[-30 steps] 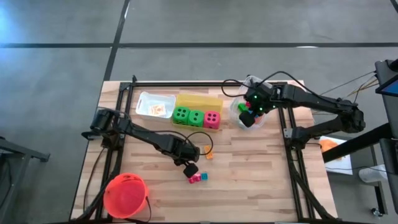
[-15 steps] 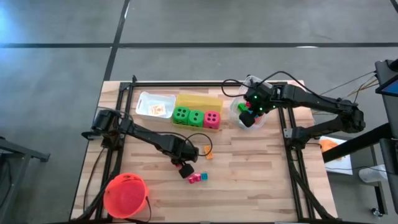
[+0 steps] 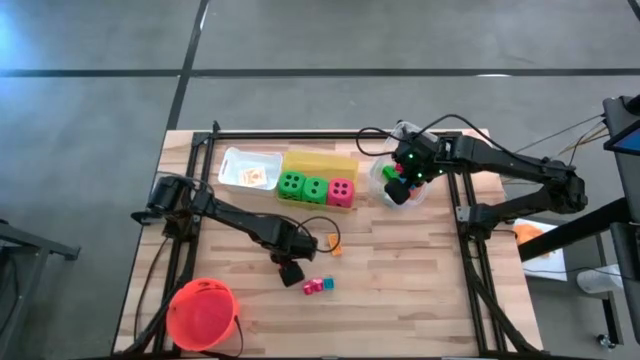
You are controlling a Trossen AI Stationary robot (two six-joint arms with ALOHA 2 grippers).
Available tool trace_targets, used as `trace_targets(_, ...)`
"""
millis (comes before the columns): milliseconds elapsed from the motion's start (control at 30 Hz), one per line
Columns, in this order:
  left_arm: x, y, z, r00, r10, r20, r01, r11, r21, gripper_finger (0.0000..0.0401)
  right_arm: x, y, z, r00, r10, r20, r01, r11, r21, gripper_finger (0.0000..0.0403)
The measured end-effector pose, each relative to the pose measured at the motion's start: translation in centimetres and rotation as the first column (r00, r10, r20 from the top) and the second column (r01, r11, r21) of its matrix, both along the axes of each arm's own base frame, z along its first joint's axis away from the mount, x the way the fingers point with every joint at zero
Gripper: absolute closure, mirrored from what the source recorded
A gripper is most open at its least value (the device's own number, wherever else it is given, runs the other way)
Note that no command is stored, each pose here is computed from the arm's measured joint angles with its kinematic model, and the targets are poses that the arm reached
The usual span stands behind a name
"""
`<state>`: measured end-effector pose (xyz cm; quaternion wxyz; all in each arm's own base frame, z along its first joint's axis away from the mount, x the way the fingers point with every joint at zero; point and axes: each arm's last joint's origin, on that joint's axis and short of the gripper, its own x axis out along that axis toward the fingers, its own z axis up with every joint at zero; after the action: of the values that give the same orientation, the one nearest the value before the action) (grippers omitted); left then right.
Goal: Pick & Place Toys
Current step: Put the red game piece into the transparent bin
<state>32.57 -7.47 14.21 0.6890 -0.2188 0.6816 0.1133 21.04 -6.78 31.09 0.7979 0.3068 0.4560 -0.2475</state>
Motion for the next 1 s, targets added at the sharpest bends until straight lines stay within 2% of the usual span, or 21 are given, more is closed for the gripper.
trace_targets(133, -0.2, 0.0, 0.0, 0.998, -0.069, -0.014, 0.069, 0.998, 0.007, 0.0165, 0.0, 0.0, 0.0, 1.0, 0.001, 0.0, -0.001, 1.0, 0.001, 0.0049)
trace_targets(533, -0.2, 0.1, -0.2, 0.995, -0.096, -0.01, 0.096, 0.994, 0.042, 0.0171, 0.0, 0.2, 0.0, 1.0, 0.018, 0.007, -0.018, 1.0, 0.023, 0.0049)
trace_targets(633, -0.2, 0.1, -0.5, 0.993, -0.114, -0.024, 0.115, 0.992, 0.047, 0.02, 0.0, 0.2, 0.0, 1.0, 0.018, 0.007, -0.018, 1.0, 0.023, 0.0049)
trace_targets(800, -0.1, 0.1, -0.7, 0.99, -0.141, -0.029, 0.142, 0.989, 0.044, 0.0284, 0.1, 0.2, 0.6, 1.0, 0.019, 0.023, -0.019, 1.0, 0.02, 0.0049)
trace_targets(1000, -0.2, 0.2, -0.4, 0.99, -0.143, -0.016, 0.143, 0.989, 0.036, 0.0285, 0.3, 0.2, 2.3, 0.997, 0.025, 0.079, -0.025, 1.0, 0.0, 0.0049)
